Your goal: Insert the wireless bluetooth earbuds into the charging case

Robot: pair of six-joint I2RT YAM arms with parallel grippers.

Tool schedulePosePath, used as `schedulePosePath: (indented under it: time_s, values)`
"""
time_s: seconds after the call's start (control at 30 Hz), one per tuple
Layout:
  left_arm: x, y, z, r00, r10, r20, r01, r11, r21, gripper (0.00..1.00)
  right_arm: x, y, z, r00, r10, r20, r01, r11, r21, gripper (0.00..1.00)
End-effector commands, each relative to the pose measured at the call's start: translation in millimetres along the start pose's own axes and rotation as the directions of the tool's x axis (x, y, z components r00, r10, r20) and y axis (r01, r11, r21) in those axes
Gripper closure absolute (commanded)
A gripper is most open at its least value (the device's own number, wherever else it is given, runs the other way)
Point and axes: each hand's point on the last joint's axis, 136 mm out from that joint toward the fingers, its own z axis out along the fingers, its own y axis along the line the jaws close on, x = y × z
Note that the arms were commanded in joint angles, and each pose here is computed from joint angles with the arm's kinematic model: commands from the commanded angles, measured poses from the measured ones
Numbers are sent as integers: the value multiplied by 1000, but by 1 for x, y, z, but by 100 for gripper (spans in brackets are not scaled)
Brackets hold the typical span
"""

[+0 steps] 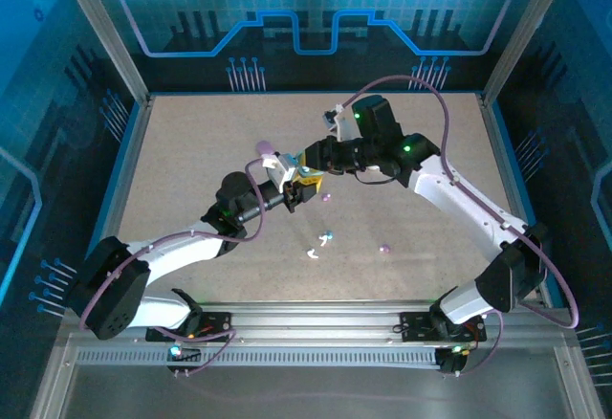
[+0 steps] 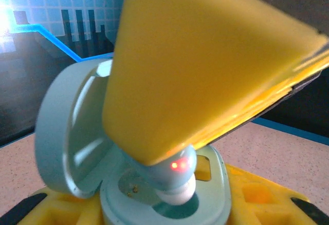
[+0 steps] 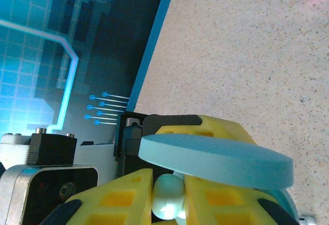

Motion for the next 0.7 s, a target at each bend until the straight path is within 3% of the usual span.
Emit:
schedulePosePath:
  time_s: [0.0,0.5,0.67]
  values:
    - [-33,-3,3,994,27,105,-28,1000,6,72,9,-12,7,999,-1,-35,4,997,77,77]
    - [-31,-3,3,995,31,99,-31,1000,3,72,7,-18,-2,1000,-13,-22,16,988,154,71]
    - [-28,-2,2,995,36,89,-35,999,-5,72,5,-8,-12,1000,-25,0,25,990,139,65]
